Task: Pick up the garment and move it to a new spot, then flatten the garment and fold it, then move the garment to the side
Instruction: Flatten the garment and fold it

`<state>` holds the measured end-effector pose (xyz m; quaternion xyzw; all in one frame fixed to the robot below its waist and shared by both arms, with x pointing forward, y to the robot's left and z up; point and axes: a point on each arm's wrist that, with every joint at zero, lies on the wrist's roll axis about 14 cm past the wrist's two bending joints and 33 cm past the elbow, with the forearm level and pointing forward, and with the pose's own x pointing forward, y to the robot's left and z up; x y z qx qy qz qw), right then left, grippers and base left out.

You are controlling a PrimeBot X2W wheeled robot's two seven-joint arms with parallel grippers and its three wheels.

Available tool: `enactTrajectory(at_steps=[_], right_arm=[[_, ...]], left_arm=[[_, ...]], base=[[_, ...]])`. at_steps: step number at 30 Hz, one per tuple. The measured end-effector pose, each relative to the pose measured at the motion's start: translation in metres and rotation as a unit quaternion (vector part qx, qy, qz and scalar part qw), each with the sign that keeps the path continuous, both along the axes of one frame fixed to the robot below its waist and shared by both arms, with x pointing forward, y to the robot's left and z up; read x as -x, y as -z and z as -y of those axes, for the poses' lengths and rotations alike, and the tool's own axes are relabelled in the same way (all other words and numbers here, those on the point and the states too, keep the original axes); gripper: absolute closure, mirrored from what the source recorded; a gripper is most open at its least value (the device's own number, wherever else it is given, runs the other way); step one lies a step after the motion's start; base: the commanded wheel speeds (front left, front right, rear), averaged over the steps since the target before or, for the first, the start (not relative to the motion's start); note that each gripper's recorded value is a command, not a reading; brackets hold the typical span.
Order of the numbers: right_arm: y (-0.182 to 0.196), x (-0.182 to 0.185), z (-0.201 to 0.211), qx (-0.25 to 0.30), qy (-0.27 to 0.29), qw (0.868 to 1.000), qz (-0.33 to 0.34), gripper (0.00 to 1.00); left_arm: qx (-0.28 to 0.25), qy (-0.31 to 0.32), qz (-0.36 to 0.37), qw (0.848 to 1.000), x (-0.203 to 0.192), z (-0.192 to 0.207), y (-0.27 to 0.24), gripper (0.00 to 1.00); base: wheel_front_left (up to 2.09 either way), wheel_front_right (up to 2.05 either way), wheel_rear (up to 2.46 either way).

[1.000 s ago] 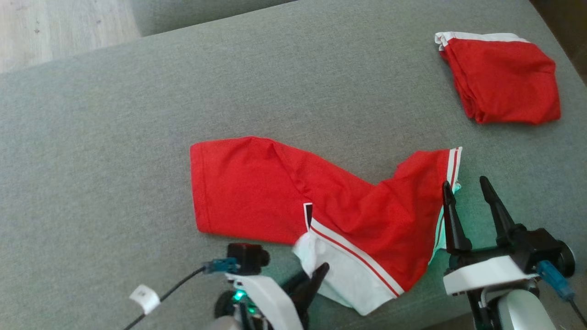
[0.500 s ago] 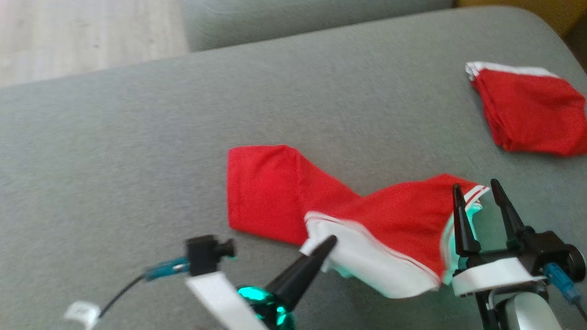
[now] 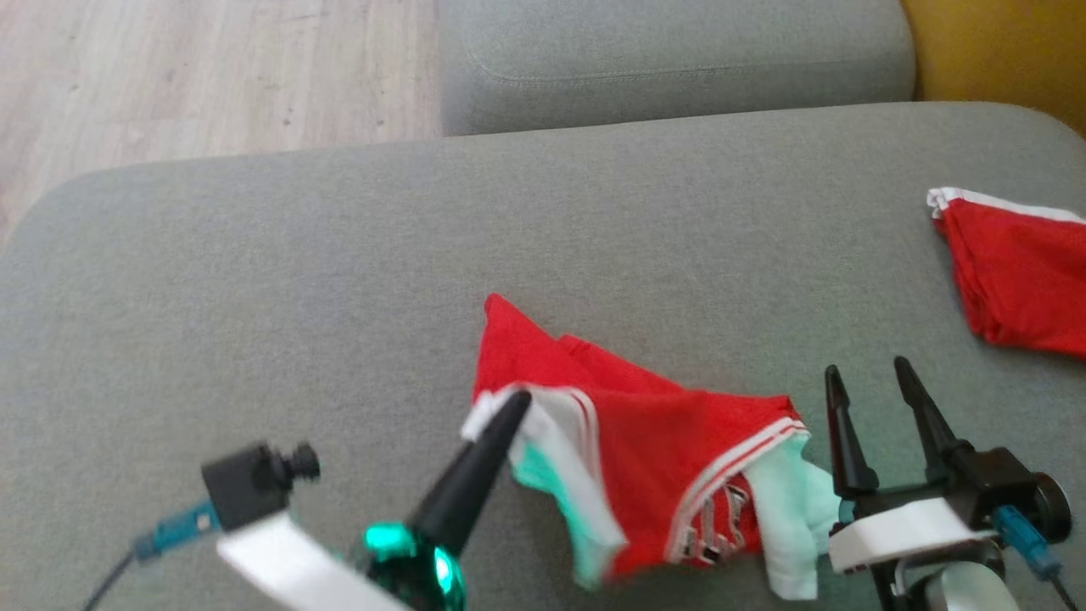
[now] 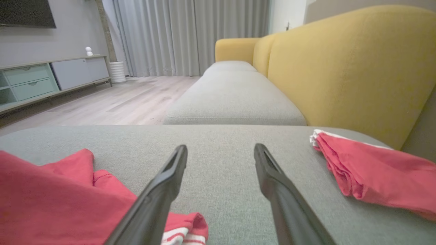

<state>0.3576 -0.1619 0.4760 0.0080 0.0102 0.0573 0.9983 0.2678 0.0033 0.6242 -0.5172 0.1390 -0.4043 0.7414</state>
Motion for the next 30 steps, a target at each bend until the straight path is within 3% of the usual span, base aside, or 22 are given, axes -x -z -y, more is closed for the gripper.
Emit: enactTrajectory(at_steps=[5, 14, 21, 30], right_arm=[[0.004, 0.000, 0.006, -0.004, 0.010, 1.000, -0.007, 0.00], [-0.002, -0.007, 0.045, -0.029, 0.075, 0.997, 0.001, 0.00], [0.012, 0.020, 0.086, -0.043, 0.151, 0.987, -0.028, 0.00], [0.025, 0.048, 0.117, -0.032, 0.214, 0.974, -0.061, 0.00]], left_arm=[[-0.040, 0.001, 0.029, 0.999, -0.049, 0.010, -0.009, 1.00], [-0.139, 0.007, 0.073, 0.988, -0.181, 0.061, -0.029, 1.00], [-0.220, 0.009, 0.076, 0.972, -0.259, 0.113, 0.002, 1.00], [-0.241, -0.040, 0.088, 0.966, -0.327, 0.142, 0.041, 1.00]], base=[[0.00, 0.00, 0.00], [0.00, 0.00, 0.00], [0.00, 0.00, 0.00], [0.00, 0.00, 0.00]])
